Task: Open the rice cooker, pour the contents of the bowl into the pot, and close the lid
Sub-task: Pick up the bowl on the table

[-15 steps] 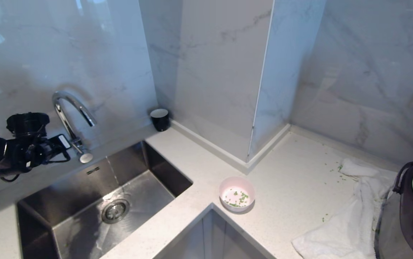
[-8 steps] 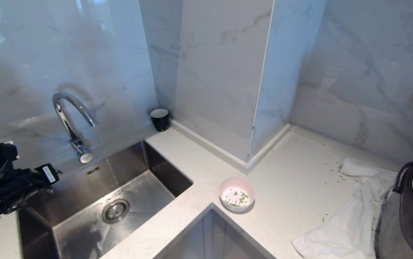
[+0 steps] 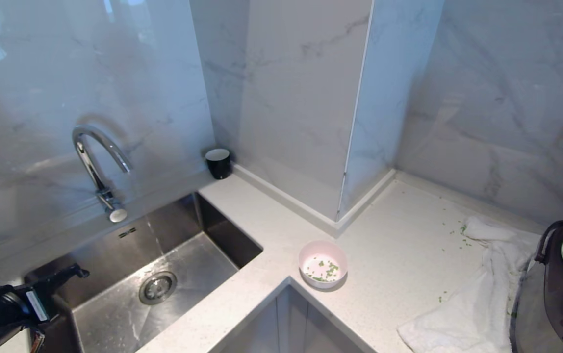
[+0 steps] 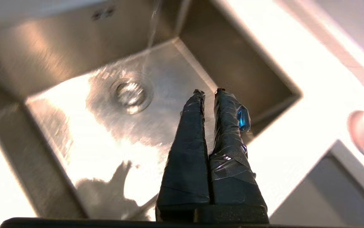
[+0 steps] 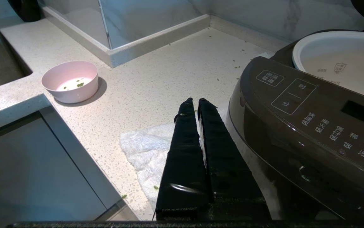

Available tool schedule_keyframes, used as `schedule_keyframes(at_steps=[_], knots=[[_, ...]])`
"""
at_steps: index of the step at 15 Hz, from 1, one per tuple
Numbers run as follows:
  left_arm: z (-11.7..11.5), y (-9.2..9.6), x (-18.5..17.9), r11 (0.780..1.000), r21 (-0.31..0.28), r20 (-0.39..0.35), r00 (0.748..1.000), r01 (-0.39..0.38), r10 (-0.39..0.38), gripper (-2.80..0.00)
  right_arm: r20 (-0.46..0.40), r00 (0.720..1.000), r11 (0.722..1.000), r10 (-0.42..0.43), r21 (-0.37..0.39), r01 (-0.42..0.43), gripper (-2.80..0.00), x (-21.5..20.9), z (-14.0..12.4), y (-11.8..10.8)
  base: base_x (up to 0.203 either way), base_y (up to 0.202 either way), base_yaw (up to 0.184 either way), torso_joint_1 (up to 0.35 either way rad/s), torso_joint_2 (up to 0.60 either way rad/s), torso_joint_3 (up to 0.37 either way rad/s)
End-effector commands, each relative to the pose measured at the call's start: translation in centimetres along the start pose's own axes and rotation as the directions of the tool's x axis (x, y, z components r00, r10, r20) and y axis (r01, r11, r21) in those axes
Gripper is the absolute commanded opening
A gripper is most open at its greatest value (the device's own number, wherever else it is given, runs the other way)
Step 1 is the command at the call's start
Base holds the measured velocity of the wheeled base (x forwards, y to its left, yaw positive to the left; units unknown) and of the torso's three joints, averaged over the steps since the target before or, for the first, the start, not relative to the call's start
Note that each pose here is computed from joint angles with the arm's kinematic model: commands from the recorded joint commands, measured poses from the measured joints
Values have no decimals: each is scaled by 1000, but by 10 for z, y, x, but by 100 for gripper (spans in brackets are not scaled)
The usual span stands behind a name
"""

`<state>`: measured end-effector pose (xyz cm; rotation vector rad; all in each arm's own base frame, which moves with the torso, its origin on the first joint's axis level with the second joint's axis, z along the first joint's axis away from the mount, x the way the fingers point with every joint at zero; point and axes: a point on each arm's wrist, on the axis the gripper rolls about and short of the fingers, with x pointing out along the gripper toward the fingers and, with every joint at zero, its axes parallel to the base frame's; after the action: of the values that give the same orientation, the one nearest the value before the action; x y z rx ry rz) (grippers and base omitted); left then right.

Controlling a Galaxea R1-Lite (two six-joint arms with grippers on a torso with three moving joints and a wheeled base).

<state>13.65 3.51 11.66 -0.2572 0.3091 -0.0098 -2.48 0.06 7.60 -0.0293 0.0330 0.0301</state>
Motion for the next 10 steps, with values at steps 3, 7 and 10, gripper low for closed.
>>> schedule_keyframes(at_steps=[3,7,10], knots=[[1,-28,-66,985,126,226,964,117,-143,-280,-2,1000,1000,1,-1,-1,-280,0,0,0,0,0,0,0,0,0],[-11,-45,-115,951,178,212,934,251,-286,-280,-2,1000,1000,1,-1,-1,-280,0,0,0,0,0,0,0,0,0],[-17,-49,-149,884,257,175,881,391,-440,-280,-2,1000,1000,1,0,-1,-280,0,0,0,0,0,0,0,0,0]])
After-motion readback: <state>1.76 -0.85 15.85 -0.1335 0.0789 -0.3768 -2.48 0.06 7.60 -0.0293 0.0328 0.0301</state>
